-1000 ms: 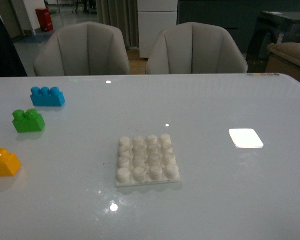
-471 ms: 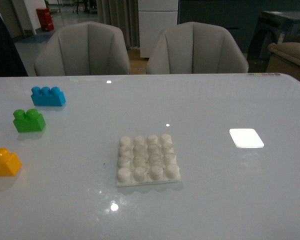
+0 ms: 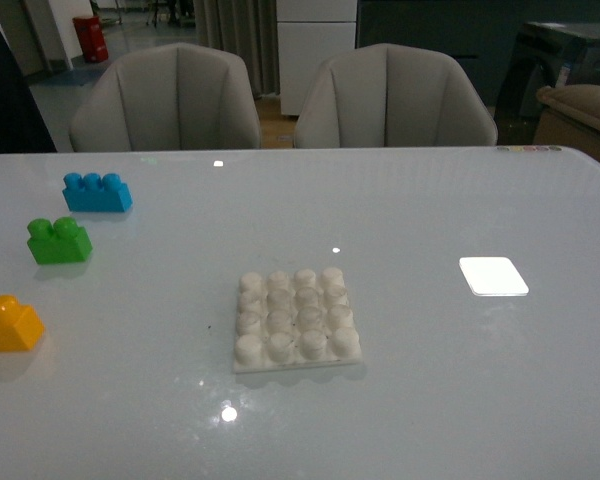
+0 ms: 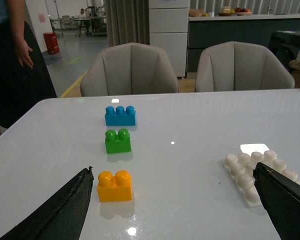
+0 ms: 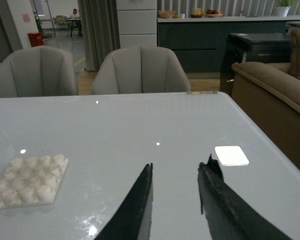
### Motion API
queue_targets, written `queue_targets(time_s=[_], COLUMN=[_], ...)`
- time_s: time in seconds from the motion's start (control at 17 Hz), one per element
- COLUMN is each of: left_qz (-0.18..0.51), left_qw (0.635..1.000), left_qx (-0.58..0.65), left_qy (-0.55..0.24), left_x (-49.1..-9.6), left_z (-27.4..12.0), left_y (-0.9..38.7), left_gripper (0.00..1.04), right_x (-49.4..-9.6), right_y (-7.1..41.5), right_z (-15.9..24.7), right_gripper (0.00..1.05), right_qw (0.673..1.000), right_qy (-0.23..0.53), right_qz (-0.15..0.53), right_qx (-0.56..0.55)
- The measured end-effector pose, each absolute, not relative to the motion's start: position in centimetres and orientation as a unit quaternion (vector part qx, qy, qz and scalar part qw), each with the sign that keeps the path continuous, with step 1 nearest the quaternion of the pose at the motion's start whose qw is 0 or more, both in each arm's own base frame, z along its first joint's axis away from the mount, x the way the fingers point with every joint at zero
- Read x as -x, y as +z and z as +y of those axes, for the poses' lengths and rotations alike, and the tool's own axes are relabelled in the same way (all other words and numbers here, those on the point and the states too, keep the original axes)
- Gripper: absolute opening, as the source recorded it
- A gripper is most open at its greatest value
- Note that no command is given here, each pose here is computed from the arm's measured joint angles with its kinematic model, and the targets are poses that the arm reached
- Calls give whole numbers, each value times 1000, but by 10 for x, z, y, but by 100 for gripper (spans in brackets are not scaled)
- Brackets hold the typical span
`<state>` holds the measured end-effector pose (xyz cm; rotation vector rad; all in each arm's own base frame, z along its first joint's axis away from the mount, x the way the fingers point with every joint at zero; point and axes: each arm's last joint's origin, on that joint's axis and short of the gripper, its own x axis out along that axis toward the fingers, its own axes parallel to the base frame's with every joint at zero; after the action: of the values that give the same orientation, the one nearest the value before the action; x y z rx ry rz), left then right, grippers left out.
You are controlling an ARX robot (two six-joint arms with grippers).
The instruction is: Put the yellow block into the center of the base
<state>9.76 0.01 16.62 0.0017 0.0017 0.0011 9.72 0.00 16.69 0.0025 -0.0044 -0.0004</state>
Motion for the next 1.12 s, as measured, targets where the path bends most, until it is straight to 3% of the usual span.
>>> queue_targets(time_s=[0.35, 0.71, 0.88, 1.12], left_qz=[1, 1, 195, 183], left_qw=[1000, 1000, 979, 980], left_qx=[-1, -1, 26, 55], left_qy=[1, 1, 49, 62], left_x=[-98, -98, -100, -112], left_z=[0, 0, -4, 3], left_y=[166, 166, 170, 177], left_gripper=[98, 98, 98, 98], right_x=[-97, -97, -97, -97], right_y=[167, 167, 167, 167], right_z=[0, 0, 0, 0], right_gripper=[99, 98, 98, 98], right_qw=[1000, 1000, 1000, 1000], right_qy=[0, 0, 0, 0], right_qz=[-2, -2, -2, -2], right_qx=[-1, -1, -1, -1])
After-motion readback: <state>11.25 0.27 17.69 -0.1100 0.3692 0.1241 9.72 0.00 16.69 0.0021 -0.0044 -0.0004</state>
